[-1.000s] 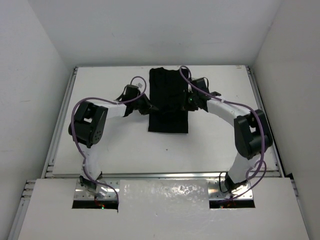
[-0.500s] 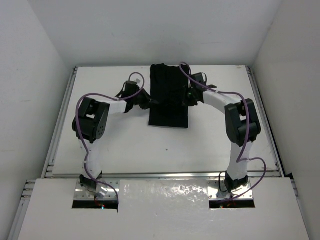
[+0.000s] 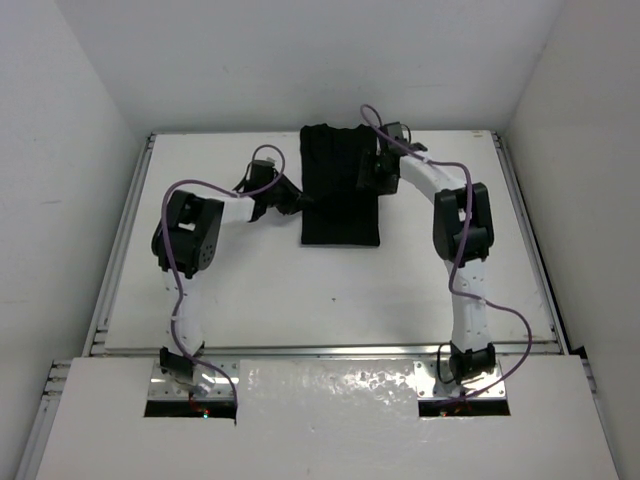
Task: Fold and stack the t-shirts
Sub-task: Fold the folded rectangular tshirt in 1/3 of the way
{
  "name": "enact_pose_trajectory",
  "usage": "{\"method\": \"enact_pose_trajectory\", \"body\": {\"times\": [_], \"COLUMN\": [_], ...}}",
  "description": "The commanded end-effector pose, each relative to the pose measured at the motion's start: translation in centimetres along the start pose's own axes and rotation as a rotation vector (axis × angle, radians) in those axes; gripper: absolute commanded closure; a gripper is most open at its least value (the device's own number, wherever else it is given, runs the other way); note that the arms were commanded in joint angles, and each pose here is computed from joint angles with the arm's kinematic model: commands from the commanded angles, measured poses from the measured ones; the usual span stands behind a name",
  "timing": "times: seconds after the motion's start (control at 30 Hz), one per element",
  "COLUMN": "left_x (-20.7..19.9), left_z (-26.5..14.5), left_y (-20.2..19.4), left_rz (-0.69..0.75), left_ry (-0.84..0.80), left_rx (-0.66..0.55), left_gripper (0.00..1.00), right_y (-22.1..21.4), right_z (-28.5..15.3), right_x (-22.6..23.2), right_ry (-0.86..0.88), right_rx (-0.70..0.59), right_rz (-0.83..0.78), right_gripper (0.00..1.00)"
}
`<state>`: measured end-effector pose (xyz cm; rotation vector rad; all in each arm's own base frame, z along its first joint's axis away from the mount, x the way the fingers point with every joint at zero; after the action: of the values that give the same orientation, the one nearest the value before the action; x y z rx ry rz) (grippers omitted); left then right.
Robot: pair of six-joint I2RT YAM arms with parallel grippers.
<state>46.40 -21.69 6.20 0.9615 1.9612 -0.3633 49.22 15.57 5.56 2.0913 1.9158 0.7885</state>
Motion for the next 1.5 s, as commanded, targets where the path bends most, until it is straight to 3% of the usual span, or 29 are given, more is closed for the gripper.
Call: {"method": "enact_pose_trajectory", "body": {"times": [0.0,0.03,0.13,0.17,0.23,0.27,0.3,0.37,0.43,0.5,0.57,0.63,1.0,1.2,1.37,1.4,1.47], "left_x": [-4.0,-4.4,-5.9,-6.0,-6.6,-6.5,-5.8,-5.0,-6.5,-5.4,-5.6,-5.1,-1.5,-4.1,-4.0,-3.9,-3.9], "left_z": [-2.3,-2.6,-3.4,-3.8,-4.6,-4.9,-5.2,-6.3,-7.4,-7.0,-6.3,-4.6,1.7,3.4,5.2,5.2,5.3], "left_y": [3.6,4.1,5.0,5.0,4.8,4.8,3.9,2.1,-1.1,-4.7,-6.6,-8.3,-4.5,-0.9,-0.4,-0.5,-0.3], "left_rz": [0.043,0.06,0.117,0.127,0.168,0.178,0.193,0.217,0.275,0.311,0.346,0.343,0.241,0.262,0.202,0.206,0.199], "left_ry": [-0.045,-0.045,-0.041,-0.029,-0.039,-0.042,-0.04,-0.063,-0.188,-0.131,-0.143,-0.194,-0.105,-0.164,-0.192,-0.198,-0.205], "left_rx": [-0.174,-0.203,-0.234,-0.236,-0.247,-0.251,-0.222,-0.181,-0.087,0.01,0.073,0.169,0.252,0.188,0.215,0.217,0.204], "left_gripper": [0.87,0.81,0.8,0.8,0.8,0.8,0.8,0.81,0.87,0.9,0.99,1.0,1.0,1.0,1.0,1.0,1.0], "right_y": [6.1,6.8,7.2,8.1,4.4,5.5,1.9,0.6,-2.2,-3.8,-4.3,-4.4,-2.6,-0.8,3.2,1.9,3.4], "right_z": [-2.8,-3.2,-4.5,-6.6,-6.2,-8.6,-7.5,-8.1,-8.5,-8.9,-8.6,-7.9,-2.0,-0.2,1.4,2.7,4.6], "right_x": [1.0,1.1,1.7,2.6,2.8,3.9,3.4,3.8,3.7,4.5,4.8,5.0,4.2,3.3,2.3,1.9,2.1], "right_ry": [0.015,0.017,0.035,0.066,0.111,0.163,0.195,0.256,0.297,0.381,0.423,0.443,0.353,0.298,0.26,0.251,0.268], "right_rx": [-0.098,-0.107,-0.133,-0.195,-0.142,-0.238,-0.166,-0.185,-0.147,-0.125,-0.129,-0.116,-0.017,-0.05,-0.114,-0.065,-0.067], "right_rz": [0.007,0.007,-0.02,-0.033,-0.062,-0.079,-0.086,-0.093,-0.108,-0.119,-0.107,-0.088,-0.039,-0.02,-0.019,-0.01,-0.042], "right_gripper": [0.35,0.34,0.34,0.34,0.35,0.35,0.4,0.47,0.68,0.86,0.94,1.0,1.0,1.0,0.98,0.97,0.98]}}
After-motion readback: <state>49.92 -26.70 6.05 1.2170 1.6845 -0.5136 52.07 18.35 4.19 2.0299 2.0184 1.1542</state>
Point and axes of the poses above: each gripper's point midway between its finger pads, its own z axis out along the fingers, its own x axis along the line the jaws close on, y = z × x, the point moved 4 cm from there along -z, back along the fingers, and after that the axes turned 3 degrees about -z, right-handed, at the moved point
